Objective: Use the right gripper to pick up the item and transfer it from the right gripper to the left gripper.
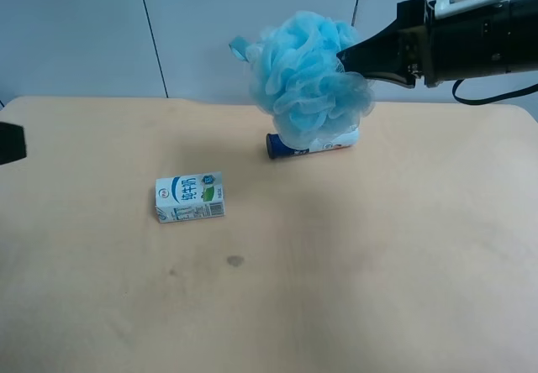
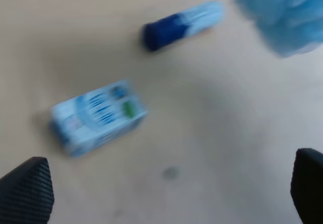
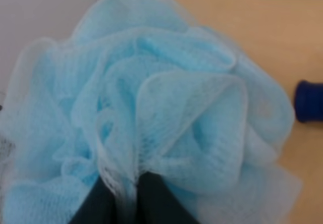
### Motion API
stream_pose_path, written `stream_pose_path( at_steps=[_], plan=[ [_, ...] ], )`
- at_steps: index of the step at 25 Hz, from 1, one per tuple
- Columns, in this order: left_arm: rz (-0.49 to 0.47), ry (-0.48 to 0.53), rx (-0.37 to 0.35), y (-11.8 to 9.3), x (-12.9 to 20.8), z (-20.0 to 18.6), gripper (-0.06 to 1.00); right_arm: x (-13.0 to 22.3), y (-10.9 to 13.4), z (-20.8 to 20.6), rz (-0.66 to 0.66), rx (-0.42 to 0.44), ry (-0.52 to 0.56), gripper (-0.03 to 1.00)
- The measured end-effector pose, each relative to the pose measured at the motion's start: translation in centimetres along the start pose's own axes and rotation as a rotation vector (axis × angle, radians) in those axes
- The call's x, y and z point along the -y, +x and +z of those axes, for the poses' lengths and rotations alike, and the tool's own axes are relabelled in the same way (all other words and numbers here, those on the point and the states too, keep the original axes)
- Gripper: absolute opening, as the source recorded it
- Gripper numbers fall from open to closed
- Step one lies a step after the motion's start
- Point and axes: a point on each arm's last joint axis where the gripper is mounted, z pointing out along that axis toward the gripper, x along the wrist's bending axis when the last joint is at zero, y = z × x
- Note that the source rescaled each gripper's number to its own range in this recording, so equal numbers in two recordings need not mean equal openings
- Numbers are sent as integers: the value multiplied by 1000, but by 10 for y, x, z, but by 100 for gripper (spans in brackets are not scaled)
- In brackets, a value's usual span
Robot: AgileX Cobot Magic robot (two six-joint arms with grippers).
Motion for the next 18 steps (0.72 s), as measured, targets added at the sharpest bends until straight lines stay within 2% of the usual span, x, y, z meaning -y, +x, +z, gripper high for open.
stream_pose_path(
  at_steps=[3, 6, 15, 18],
  plan=[
    [-18, -20, 99, 0, -10, 17, 100, -3, 6, 0, 1, -70, -27, 0],
    [-37, -34, 167, 4, -17, 34, 100, -4, 11, -1, 3, -123, -49, 0],
    [-112, -66, 370, 11, -30, 74, 100, -6, 14, -1, 8, -154, -62, 0],
    [-133, -70, 407, 15, -31, 84, 100, -6, 14, -1, 7, -154, -62, 0]
  ],
)
